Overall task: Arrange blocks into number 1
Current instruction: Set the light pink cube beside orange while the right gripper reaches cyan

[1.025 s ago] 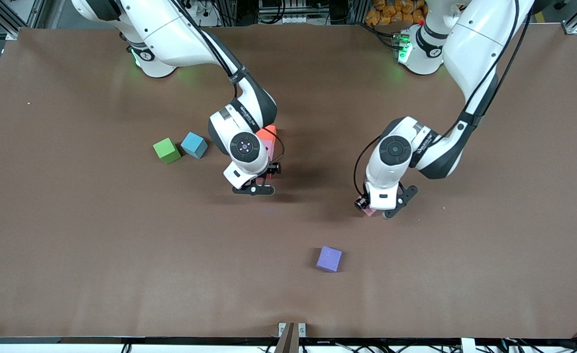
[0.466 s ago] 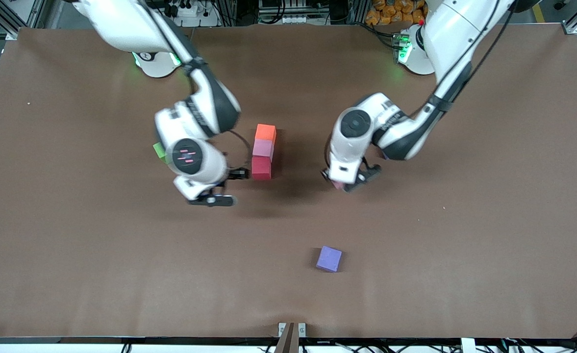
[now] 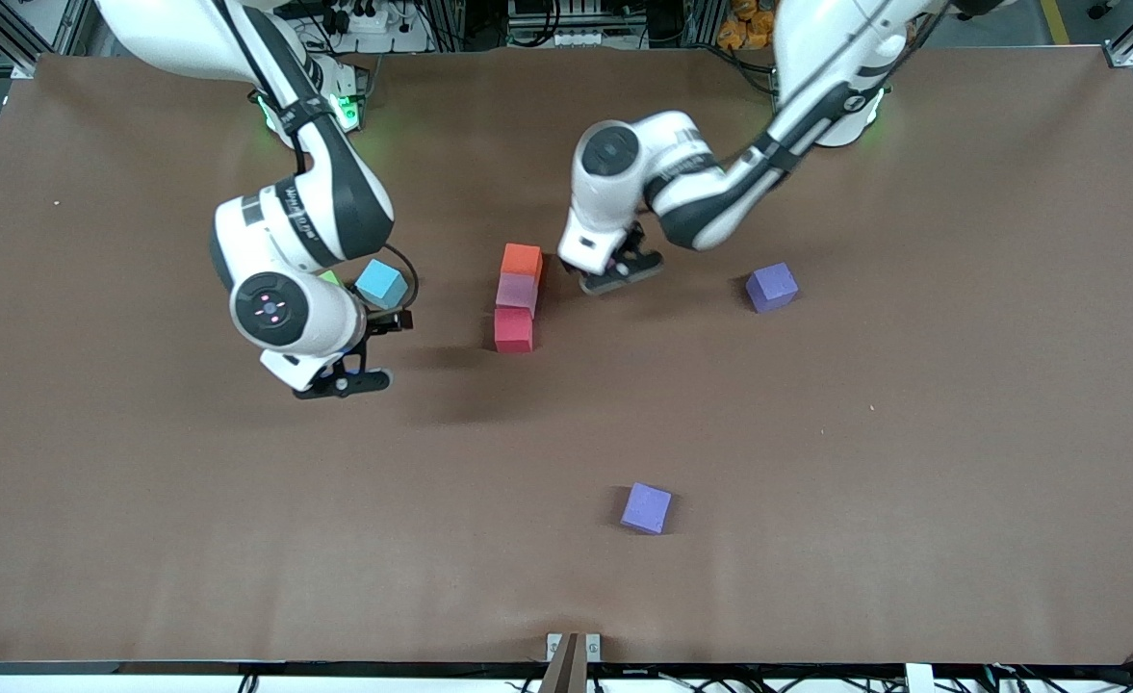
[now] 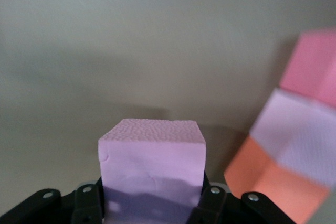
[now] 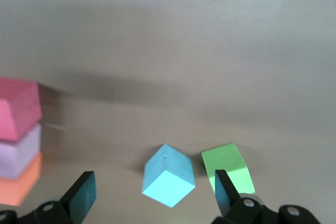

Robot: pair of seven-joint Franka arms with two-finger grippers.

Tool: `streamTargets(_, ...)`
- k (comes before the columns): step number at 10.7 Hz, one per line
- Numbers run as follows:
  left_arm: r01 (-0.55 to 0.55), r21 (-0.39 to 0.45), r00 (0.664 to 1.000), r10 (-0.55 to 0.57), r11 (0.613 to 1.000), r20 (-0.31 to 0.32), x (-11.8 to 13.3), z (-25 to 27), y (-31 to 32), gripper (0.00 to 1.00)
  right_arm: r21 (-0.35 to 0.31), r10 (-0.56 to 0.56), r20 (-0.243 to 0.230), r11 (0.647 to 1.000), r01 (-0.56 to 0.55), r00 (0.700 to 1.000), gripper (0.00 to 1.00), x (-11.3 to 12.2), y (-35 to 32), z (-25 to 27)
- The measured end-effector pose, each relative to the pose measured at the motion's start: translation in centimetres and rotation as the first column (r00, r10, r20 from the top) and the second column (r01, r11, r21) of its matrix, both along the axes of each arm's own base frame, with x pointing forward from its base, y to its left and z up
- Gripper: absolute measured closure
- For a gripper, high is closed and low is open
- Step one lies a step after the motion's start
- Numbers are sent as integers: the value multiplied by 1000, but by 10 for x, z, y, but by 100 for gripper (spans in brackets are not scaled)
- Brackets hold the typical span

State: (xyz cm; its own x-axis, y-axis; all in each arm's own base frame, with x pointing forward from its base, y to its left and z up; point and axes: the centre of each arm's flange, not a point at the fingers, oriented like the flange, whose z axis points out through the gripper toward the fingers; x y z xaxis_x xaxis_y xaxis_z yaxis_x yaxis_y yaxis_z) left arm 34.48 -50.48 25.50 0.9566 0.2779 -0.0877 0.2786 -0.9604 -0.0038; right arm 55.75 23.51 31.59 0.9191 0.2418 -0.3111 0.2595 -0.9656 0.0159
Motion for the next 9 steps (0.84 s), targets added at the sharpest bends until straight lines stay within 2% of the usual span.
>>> streamTargets(3, 123, -3, 992, -123, 992, 2, -64, 2, -39, 41, 69, 223, 2, 972, -223, 975, 0, -49, -16, -41)
streamTargets(5, 197, -14, 980, -197, 980, 10, -105, 7, -63, 41, 111, 360, -8, 927, -357, 933, 0, -78, -29, -51)
streamTargets(7, 243, -25, 970, -242, 970, 20, -131, 13, -80, 41, 154, 478, -14, 869, -471, 878, 0, -97, -38, -60)
streamTargets(9, 286, -3, 957, -286, 958, 45, -138, 1, -87, 41, 170, 536, 15, 831, -530, 844, 0, -107, -42, -69)
